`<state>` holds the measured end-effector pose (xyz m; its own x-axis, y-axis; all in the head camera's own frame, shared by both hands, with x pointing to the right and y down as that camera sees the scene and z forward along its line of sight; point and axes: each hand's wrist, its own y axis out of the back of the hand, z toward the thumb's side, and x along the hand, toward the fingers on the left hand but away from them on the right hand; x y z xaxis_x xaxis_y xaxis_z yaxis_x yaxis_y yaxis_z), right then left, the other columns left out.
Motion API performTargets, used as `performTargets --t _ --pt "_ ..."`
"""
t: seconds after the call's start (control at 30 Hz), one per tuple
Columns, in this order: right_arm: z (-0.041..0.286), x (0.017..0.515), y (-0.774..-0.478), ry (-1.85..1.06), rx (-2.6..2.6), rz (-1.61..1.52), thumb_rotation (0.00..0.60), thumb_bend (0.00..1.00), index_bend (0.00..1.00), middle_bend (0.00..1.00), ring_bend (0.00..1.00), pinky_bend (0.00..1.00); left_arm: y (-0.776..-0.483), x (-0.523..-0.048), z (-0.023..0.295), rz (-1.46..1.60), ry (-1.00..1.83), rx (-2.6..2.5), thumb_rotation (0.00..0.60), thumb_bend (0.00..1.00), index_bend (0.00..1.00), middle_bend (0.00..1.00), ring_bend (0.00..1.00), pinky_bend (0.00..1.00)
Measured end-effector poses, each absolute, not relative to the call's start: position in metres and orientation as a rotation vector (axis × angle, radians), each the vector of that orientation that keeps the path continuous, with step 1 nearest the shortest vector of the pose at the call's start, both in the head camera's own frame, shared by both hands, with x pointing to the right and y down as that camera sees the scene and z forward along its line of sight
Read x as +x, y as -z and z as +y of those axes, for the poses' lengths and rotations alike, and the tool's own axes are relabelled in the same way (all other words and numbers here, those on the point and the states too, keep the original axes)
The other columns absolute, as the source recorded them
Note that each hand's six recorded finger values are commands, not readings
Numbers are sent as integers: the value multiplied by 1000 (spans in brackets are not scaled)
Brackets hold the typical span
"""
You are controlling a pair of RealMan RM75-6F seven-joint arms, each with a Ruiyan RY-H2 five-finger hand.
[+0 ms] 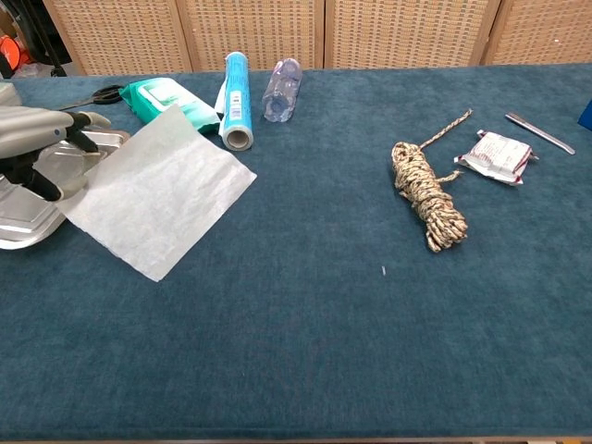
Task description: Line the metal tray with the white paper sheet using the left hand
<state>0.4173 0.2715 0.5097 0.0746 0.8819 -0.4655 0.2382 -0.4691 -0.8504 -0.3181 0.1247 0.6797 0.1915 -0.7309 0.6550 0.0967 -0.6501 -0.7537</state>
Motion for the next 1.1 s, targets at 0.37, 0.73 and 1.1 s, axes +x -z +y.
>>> performTargets --t 0.37,0.73,1.1 --pt "272 415 -510 -1421 -1775 -1103 600 0 0 0 0 0 -650 -344 109 639 1563 -1699 572 556 740 0 0 0" --pt "273 414 -509 -1410 -1783 -1102 600 0 0 0 0 0 -609 -366 103 669 1642 -1599 571 556 754 0 0 0" --pt "274 414 -507 -1403 -1784 -1104 600 0 0 0 0 0 -588 -398 99 728 1706 -1512 572 557 762 0 0 0"
